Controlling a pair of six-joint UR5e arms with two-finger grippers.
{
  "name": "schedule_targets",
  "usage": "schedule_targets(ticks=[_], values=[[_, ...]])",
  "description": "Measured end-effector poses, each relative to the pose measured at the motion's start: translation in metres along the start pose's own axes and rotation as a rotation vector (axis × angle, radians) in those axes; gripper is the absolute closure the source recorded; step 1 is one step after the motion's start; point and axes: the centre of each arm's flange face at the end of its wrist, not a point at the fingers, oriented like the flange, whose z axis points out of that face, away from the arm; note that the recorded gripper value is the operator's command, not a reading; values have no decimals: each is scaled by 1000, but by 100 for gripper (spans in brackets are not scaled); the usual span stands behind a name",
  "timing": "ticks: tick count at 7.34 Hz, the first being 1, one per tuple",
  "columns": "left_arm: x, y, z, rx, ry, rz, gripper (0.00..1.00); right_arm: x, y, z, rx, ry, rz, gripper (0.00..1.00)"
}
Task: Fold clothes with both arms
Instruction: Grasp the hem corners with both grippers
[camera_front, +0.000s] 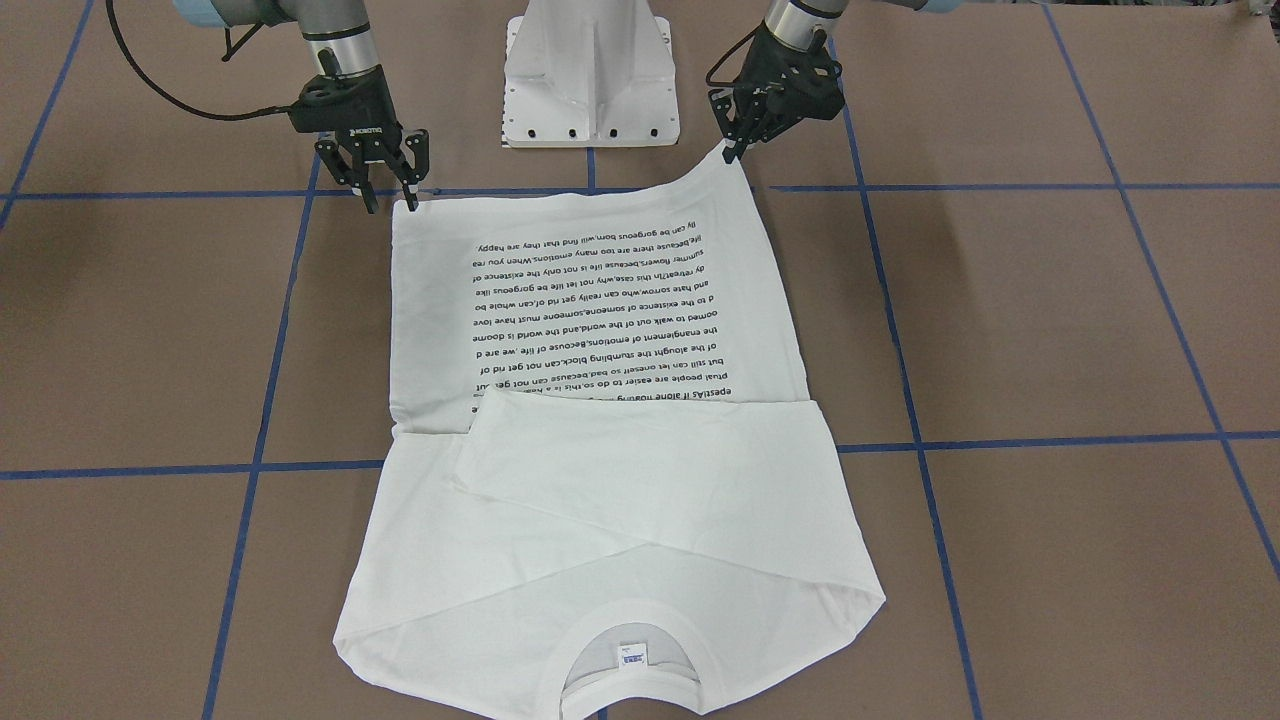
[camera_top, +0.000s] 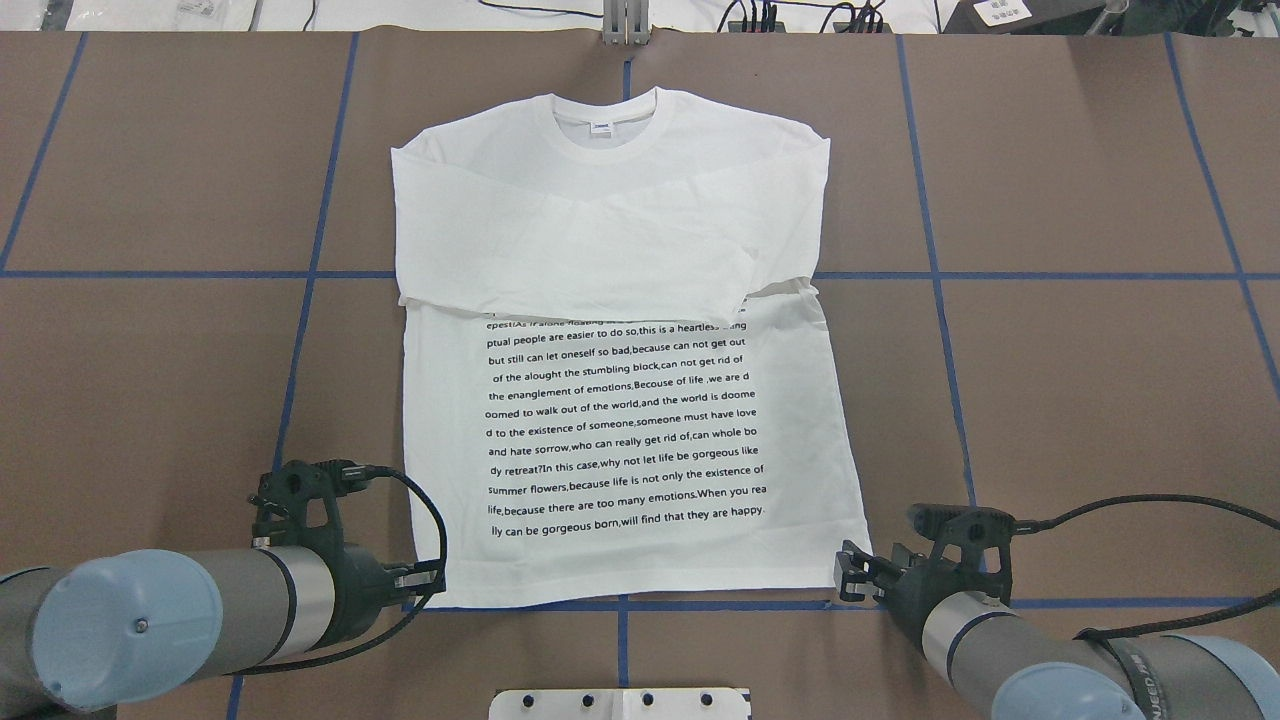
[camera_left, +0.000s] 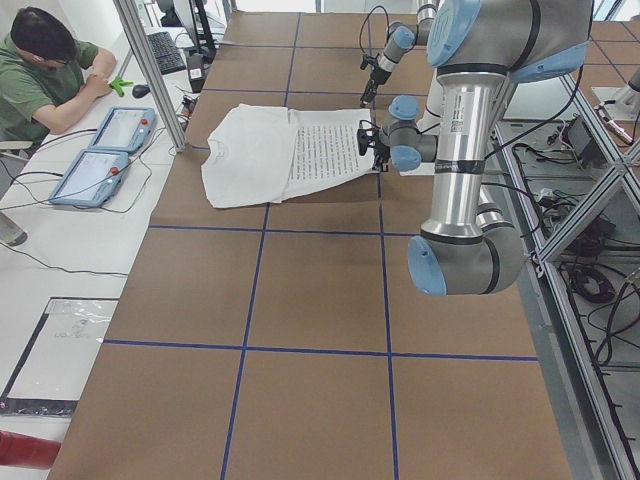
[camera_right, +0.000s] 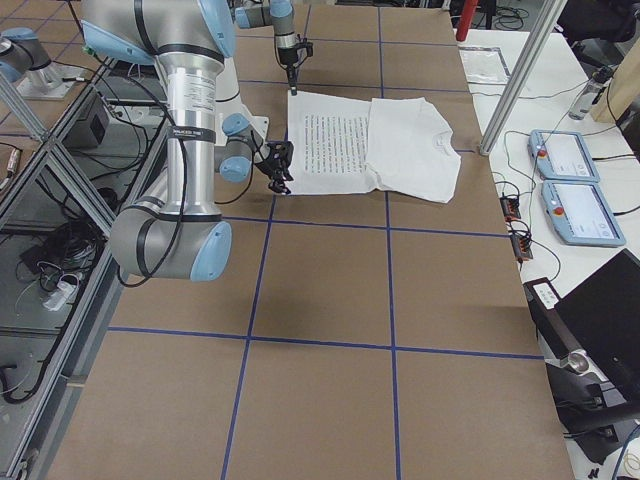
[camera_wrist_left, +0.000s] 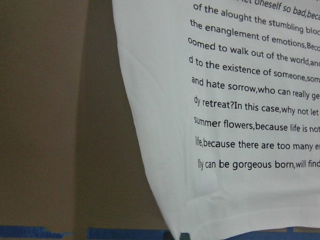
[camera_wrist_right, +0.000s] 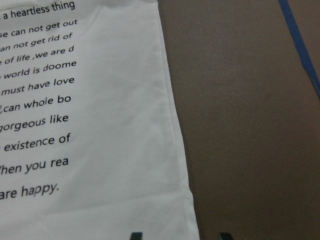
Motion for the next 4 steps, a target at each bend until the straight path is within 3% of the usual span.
schedule_targets(ticks=[4], values=[[1, 0, -1, 0, 3, 1, 100, -3, 6, 10, 4, 30, -21, 45]])
